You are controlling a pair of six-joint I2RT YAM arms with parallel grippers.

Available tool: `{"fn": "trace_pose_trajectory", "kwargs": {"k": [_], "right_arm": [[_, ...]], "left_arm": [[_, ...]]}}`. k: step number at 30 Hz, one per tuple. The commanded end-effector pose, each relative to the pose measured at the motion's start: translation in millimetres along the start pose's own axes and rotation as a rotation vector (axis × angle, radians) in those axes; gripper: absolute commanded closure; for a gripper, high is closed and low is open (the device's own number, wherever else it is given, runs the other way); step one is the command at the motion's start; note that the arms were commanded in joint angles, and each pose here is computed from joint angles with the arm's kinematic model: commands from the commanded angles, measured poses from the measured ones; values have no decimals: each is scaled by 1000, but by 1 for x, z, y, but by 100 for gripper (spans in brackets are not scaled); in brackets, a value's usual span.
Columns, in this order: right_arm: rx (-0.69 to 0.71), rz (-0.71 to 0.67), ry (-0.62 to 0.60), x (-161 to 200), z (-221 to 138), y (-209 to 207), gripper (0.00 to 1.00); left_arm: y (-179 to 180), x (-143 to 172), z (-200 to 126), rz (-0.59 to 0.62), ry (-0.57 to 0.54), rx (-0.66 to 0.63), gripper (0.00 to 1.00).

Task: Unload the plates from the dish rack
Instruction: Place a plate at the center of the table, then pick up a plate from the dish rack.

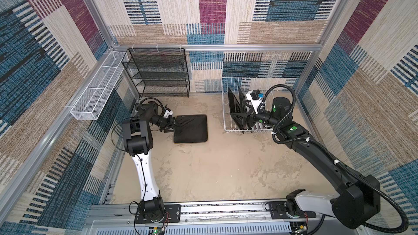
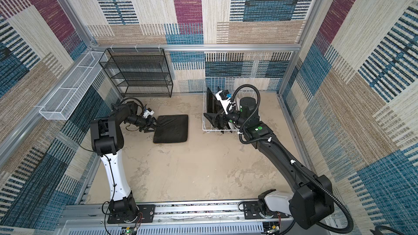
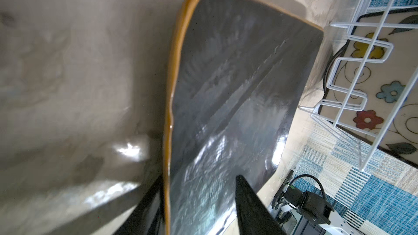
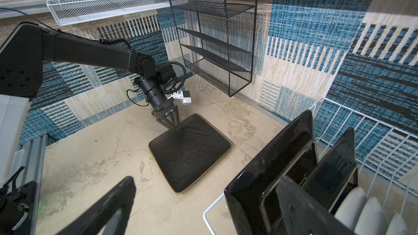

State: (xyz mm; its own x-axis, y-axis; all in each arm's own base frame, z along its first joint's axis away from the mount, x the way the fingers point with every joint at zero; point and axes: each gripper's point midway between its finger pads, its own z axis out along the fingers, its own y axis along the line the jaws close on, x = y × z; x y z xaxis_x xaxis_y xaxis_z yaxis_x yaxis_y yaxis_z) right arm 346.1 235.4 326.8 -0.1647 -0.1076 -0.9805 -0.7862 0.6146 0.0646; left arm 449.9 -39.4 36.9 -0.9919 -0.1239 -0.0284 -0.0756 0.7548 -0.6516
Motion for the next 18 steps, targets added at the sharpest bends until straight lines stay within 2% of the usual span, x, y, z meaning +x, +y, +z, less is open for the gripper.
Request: {"fn": "trace_pose_trajectory", "kwargs": {"k": [1, 6, 9, 14, 18], "right_arm": [[23, -23, -27, -7, -1, -3, 0], [28, -20, -31, -9, -1, -4, 0], [39, -19, -34, -10, -1, -6, 0], [69, -5, -30, -8, 0, -12, 0], [101, 19, -26, -5, 2, -18, 0]], "left_arm": [[12, -2, -9, 0, -18, -105, 45], [6, -5, -20, 5, -47, -124, 40], [4, -8, -34, 5, -79, -178, 36], [-27, -14, -67, 43, -175, -190, 35], [-73, -17, -103, 110, -289, -134, 35]]}}
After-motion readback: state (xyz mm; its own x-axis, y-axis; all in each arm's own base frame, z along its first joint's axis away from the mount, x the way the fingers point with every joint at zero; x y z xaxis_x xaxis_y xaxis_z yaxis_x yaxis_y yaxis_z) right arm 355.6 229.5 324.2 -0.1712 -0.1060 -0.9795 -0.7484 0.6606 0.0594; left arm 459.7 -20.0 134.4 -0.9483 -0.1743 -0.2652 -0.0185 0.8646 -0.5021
